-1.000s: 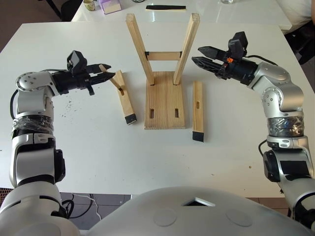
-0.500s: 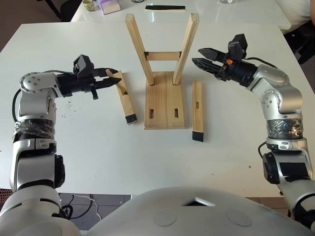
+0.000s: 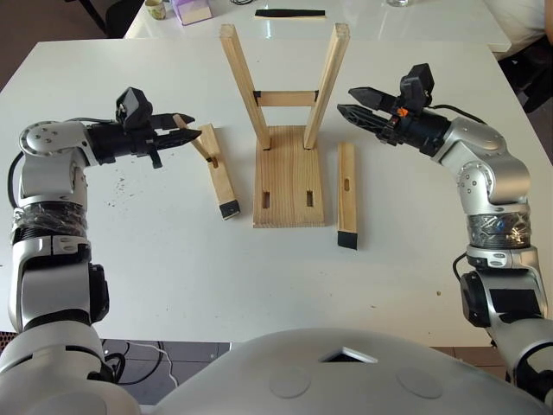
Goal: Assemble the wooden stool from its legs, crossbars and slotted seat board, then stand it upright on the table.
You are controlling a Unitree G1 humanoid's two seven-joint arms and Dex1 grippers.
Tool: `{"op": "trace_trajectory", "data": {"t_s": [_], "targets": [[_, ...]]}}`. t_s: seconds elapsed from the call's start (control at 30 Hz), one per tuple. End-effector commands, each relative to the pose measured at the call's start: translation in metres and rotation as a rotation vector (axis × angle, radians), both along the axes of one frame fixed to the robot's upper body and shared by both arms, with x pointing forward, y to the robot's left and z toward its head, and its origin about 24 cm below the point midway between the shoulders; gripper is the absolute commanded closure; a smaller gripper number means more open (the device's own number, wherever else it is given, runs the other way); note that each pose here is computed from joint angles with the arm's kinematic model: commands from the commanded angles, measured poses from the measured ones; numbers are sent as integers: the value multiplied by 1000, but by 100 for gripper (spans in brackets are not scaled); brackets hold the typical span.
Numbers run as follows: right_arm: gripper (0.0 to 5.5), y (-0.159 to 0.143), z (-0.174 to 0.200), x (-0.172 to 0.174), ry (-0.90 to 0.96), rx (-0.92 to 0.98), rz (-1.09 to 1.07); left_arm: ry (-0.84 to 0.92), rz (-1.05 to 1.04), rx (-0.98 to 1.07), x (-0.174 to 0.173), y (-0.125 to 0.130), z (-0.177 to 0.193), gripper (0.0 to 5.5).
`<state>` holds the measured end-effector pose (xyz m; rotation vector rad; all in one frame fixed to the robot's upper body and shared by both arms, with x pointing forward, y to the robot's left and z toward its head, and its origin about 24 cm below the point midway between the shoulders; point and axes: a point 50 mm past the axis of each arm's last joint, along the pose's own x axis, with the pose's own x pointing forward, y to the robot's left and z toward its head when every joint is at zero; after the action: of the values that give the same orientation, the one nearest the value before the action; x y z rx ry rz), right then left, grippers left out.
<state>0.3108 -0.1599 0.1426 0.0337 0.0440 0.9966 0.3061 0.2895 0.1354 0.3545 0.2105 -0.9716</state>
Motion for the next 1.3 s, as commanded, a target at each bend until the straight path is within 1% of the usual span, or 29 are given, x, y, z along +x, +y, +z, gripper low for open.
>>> {"op": "trace_trajectory", "data": {"t_s": [0.03, 0.67, 0.97, 1.13, 1.3], "targets": [[328, -3, 1, -1, -2, 3, -12, 29, -20, 8, 1, -6, -6, 420], [328, 2, -2, -1, 11, 6, -2, -29, -82, 9, 4, -15, 2, 420], [328, 1, -5, -2, 23, 1, -2, 35, -60, 6, 2, -10, -16, 420], [328, 2, -8, -3, 31, 4, -5, 73, -116, 7, -4, -15, -23, 420], [328, 1, -10, -6, 39, 9, -15, 94, -150, 16, -14, -14, -21, 420]]}}
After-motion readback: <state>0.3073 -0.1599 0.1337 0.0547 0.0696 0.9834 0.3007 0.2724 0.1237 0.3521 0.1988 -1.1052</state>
